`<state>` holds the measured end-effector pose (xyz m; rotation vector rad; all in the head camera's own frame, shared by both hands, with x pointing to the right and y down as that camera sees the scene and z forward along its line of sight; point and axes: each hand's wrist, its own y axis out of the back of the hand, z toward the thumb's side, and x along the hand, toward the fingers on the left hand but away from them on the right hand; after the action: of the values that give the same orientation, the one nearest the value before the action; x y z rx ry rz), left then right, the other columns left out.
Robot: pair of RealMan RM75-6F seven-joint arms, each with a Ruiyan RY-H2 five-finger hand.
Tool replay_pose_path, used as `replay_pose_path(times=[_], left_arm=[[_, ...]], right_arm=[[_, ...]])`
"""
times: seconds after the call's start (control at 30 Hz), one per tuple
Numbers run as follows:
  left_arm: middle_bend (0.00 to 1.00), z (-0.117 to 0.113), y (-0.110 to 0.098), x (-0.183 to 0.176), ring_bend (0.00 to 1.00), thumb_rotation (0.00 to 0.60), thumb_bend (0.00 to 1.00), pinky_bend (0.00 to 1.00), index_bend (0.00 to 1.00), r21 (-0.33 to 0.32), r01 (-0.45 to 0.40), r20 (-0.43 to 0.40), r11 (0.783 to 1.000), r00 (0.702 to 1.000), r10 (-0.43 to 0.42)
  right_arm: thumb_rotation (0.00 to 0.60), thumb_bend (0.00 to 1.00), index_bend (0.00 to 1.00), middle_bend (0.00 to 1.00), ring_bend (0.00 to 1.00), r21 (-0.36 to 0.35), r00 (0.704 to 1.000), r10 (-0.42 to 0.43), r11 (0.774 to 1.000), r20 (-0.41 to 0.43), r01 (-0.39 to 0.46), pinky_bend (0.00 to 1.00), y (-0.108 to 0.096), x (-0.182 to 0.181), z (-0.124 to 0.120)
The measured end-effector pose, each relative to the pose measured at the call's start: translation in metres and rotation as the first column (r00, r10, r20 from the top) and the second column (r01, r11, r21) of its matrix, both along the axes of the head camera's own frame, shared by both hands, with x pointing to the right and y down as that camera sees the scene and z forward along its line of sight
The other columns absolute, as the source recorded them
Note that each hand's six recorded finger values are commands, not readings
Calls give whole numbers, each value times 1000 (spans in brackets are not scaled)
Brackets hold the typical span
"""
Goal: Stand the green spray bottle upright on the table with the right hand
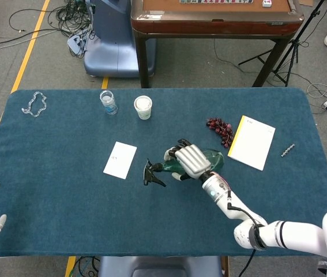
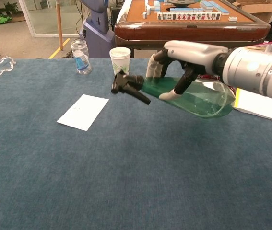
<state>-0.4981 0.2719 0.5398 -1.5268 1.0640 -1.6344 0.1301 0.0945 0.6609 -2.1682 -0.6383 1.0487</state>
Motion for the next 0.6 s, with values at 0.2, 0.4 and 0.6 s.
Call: replay_pose_path(times=[0.2,0.4,0.6], left_arm=[[0,1,-1,1,0,600,360,0,108,-3,-3,-1,1000,1000,3],[0,0,-1,2,0,600,360,0,109,-4,-4,0,1000,1000,4],[0,0,1,1,0,600,360,0,108,-6,3,4,1000,1000,-3]], right_arm=[[600,322,688,513,299,-142,956,212,972,205,-186,178,-8,20,-10],[600,295,688,513,299,-311,852,379,910,360,-273,178,-9,37,-10],[600,246,688,513,299,-375,783,439,882,440,-284,178,-11,51,1]])
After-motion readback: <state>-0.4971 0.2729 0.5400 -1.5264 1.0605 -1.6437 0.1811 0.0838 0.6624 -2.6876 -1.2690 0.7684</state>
